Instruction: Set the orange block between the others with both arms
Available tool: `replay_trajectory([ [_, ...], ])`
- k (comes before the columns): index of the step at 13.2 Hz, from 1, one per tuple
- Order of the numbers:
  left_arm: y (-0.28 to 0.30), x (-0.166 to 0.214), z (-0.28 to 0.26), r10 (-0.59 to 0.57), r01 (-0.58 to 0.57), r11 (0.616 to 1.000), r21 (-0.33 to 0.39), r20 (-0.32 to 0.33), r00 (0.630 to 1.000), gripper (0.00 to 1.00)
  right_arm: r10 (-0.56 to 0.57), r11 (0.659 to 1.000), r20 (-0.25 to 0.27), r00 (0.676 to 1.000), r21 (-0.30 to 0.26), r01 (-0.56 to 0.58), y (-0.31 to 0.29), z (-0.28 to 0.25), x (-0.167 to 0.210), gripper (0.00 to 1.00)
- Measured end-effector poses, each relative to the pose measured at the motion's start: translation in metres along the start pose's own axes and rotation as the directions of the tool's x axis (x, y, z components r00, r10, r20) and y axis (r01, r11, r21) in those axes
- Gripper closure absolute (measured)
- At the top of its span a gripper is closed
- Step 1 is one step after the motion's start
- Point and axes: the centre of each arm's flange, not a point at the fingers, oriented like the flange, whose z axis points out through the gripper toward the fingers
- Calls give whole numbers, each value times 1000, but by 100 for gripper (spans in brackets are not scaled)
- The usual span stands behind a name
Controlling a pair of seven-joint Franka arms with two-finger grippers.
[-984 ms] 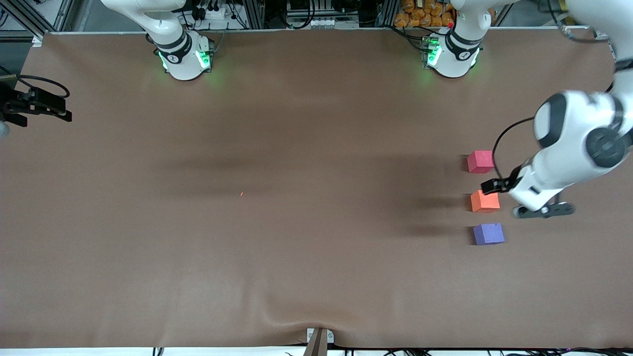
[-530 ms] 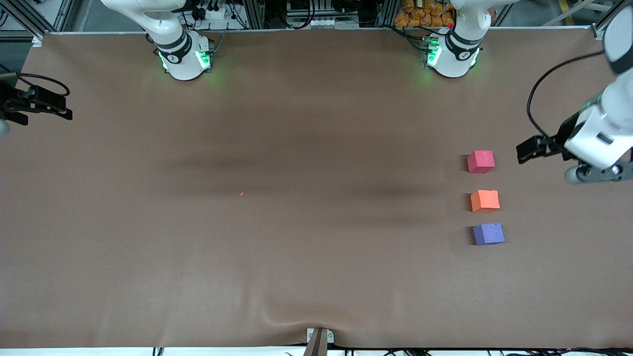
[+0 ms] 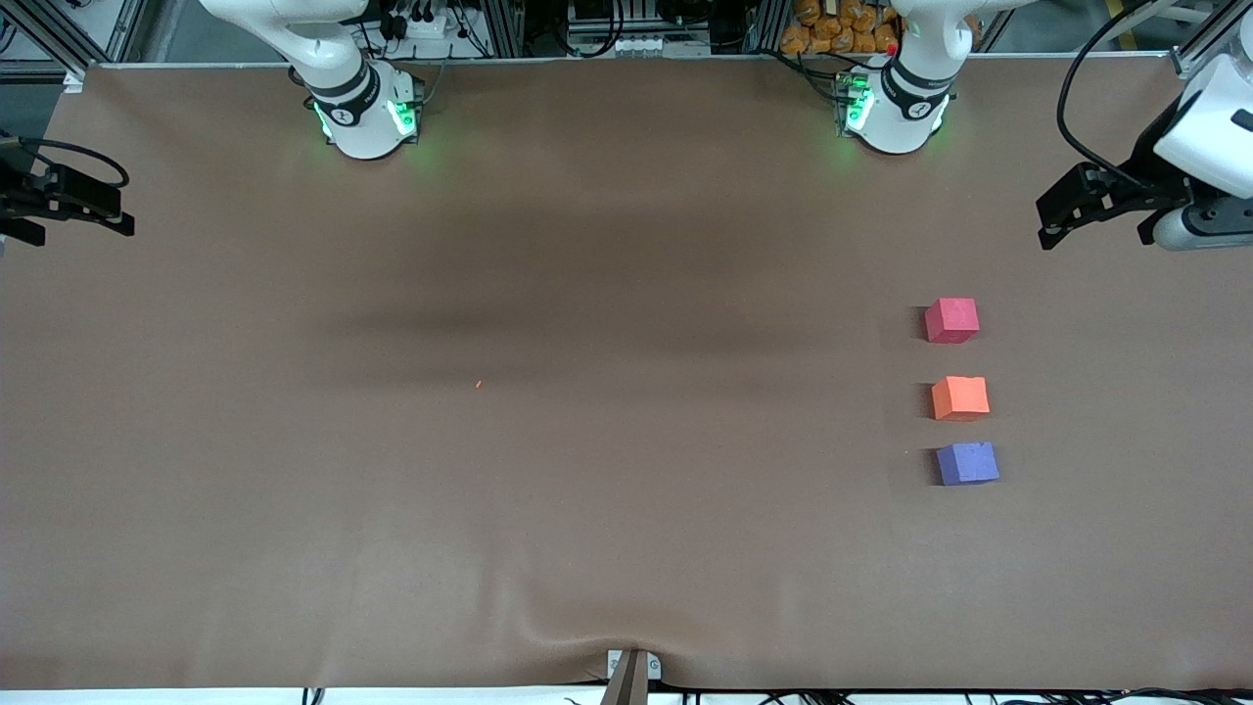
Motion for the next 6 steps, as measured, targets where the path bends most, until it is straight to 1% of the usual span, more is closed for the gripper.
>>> replay_trajectory([
  [3, -16, -3, 8, 24, -23, 1000, -7, 23, 999, 0, 0, 1000, 3, 1000, 1, 0, 0, 0, -1, 0],
  [6, -23, -6, 6, 18, -18, 1000, -7, 22, 1000, 0, 7, 1000, 4, 1000, 1, -7, -1, 0, 0, 0],
])
